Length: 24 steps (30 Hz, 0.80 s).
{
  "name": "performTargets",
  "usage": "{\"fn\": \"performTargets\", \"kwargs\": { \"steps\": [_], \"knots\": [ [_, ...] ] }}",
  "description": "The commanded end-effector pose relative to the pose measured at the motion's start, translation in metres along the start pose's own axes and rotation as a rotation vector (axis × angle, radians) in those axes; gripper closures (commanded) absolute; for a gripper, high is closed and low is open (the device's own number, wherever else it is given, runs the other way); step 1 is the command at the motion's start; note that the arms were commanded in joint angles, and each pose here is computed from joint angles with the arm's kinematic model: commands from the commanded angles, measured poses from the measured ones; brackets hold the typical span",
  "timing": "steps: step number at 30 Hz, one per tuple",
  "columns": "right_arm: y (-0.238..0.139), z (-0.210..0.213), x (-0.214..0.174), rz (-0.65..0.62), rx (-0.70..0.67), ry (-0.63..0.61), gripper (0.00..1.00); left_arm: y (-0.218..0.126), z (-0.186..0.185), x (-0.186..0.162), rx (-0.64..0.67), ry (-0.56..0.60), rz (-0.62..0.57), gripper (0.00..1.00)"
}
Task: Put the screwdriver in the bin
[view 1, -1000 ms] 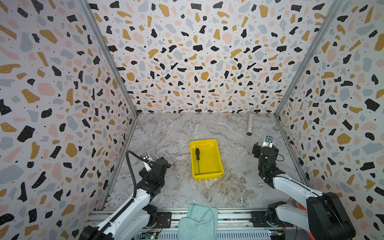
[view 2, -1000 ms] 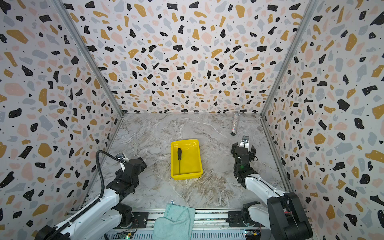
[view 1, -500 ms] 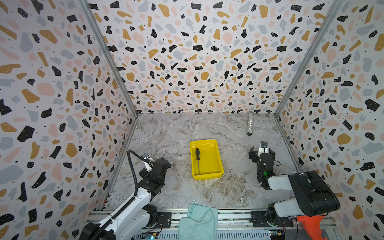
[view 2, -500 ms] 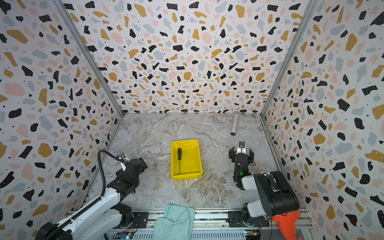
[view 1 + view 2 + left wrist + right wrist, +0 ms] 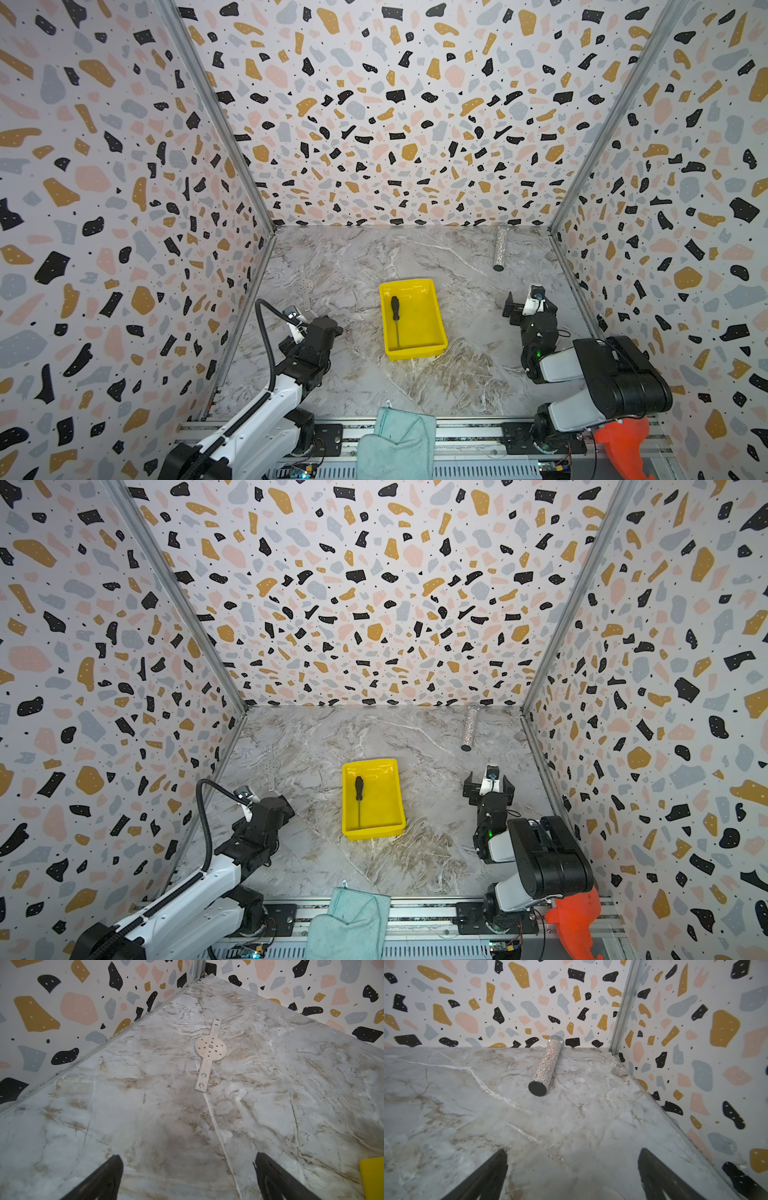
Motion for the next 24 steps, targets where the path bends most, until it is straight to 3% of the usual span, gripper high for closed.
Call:
{"fn": "performTargets", "kwargs": {
  "steps": [1, 9, 13, 17, 24],
  "knots": [
    [0.001, 0.003, 0.01, -0.056, 0.039, 0.01, 0.01, -0.002, -0.008, 0.01, -0.022, -0.019, -0.023, 0.0],
    [0.001, 0.003, 0.01, -0.054, 0.042, 0.01, 0.01, -0.001, -0.008, 0.009, -0.031, -0.037, -0.036, 0.0],
    [0.001, 0.003, 0.01, -0.053, 0.045, 0.01, 0.01, -0.004, -0.022, 0.02, -0.117, 0.036, -0.067, 0.0],
    [0.001, 0.003, 0.01, -0.053, 0.051, 0.009, 0.01, -0.007, -0.03, 0.04, -0.106, -0.002, -0.197, 0.0],
    [0.002, 0.003, 0.01, -0.051, 0.055, 0.011, 0.01, -0.01, -0.044, 0.062, -0.114, 0.061, -0.411, 0.0]
  ]
}}
Point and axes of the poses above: each gripper's point midway between its finger pads, its own y axis out along the fingers, its own z axis along the line the jaws close on, x = y × z, the point moved 10 cm from there along -y, back along the fingers, and after that the axes turned 11 degrees about -y, right-handed, at the moved point
